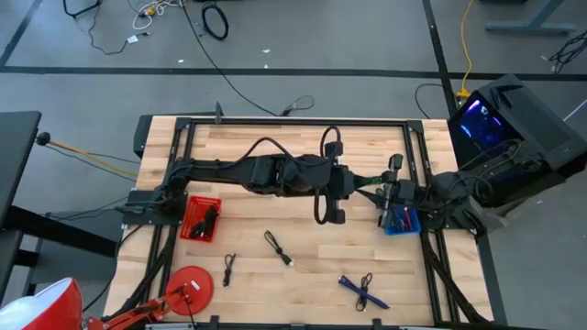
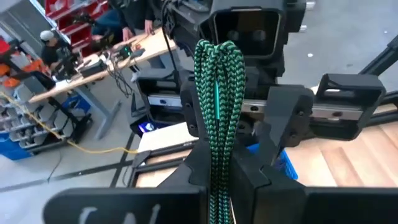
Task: Pick & Place USB Port
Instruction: Put the green charger cable into the blue bin
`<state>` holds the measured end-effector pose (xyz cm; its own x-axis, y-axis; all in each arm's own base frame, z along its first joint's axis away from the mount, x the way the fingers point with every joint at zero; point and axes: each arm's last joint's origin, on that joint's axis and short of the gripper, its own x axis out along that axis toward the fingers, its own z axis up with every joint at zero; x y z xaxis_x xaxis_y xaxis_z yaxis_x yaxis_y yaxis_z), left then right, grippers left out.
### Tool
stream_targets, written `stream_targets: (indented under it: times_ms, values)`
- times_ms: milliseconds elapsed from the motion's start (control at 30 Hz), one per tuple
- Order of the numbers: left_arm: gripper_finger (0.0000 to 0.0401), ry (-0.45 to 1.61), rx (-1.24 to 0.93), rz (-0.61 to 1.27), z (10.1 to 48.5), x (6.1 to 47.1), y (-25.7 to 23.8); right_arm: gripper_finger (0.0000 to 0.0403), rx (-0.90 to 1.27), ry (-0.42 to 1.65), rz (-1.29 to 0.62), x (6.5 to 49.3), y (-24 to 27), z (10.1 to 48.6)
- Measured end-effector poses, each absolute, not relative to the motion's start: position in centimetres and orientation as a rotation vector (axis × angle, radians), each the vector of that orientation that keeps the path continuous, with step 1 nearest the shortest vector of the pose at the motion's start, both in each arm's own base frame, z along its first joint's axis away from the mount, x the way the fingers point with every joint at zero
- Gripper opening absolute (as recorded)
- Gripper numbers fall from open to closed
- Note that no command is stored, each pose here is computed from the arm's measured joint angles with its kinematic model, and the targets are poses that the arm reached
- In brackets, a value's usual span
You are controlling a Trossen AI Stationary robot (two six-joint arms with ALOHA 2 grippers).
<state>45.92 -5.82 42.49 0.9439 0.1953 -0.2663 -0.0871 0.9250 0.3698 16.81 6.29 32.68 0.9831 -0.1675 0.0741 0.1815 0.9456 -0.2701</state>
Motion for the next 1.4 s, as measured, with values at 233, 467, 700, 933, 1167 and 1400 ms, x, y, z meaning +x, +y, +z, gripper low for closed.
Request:
stream_targets:
  times_ms: [233, 467, 700, 933, 1167, 1400]
  values:
    - [0.0029, 0.24, 0.367, 0.088, 43.0, 46.1, -6.1, 0.0121, -0.288, -0.08, -0.178, 16.8, 6.3, 33.0]
    - [0.0029, 0.18, 0.369, 0.016, 43.5, 46.2, -6.6, 0.0121, -0.264, -0.135, -0.117, 17.5, 5.8, 33.3]
    - [0.0029, 0.179, 0.367, 0.01, 43.5, 46.2, -6.7, 0.01, -0.262, -0.144, -0.097, 18.6, 5.6, 33.0]
    - [0.0023, 0.218, 0.358, 0.025, 43.1, 46.1, -6.4, 0.0017, -0.278, -0.12, -0.126, 18.8, 5.4, 32.7]
    - [0.0111, 0.354, 0.376, 0.093, 43.0, 44.7, -5.9, 0.0011, -0.231, 0.005, -0.272, 17.0, 4.3, 32.2]
    - [0.0154, 0.489, 0.337, 0.172, 44.4, 41.2, -5.2, 0.0011, -0.076, 0.159, -0.335, 13.7, 3.3, 31.0]
